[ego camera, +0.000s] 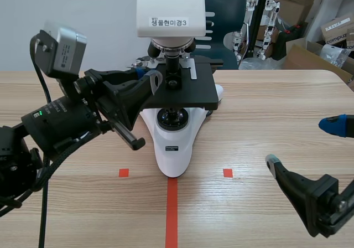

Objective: Point at the objective lens

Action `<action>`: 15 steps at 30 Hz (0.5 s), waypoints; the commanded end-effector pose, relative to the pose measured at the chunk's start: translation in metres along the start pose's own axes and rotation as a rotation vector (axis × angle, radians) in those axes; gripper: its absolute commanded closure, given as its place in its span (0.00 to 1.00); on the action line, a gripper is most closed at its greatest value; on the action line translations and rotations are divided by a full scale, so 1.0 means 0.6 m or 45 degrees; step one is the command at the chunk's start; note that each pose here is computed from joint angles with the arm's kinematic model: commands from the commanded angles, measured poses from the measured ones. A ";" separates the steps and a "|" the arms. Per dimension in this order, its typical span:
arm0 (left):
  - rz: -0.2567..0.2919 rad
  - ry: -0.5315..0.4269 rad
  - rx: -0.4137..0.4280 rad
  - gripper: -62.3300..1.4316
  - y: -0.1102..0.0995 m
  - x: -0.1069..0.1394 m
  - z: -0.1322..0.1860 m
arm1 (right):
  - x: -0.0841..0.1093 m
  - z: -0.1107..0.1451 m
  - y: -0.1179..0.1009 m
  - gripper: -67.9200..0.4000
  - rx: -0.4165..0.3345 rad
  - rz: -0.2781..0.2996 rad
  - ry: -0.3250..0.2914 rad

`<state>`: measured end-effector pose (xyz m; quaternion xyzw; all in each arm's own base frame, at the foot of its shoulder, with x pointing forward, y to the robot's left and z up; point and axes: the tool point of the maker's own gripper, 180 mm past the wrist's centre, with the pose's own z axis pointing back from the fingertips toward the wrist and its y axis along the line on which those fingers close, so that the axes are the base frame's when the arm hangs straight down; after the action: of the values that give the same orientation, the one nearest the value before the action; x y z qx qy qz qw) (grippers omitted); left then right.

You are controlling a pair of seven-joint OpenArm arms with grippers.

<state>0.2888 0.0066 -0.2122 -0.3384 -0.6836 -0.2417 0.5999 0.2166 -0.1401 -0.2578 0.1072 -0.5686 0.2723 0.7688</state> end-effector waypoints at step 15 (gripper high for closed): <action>0.104 -0.164 0.035 0.91 0.003 0.004 0.011 | 0.018 -0.003 -0.005 0.02 -0.008 0.012 -0.047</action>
<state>0.2871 0.0146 -0.2248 -0.3634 -0.6970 -0.1932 0.5872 0.2166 -0.1401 -0.2578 0.1072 -0.5686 0.2723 0.7688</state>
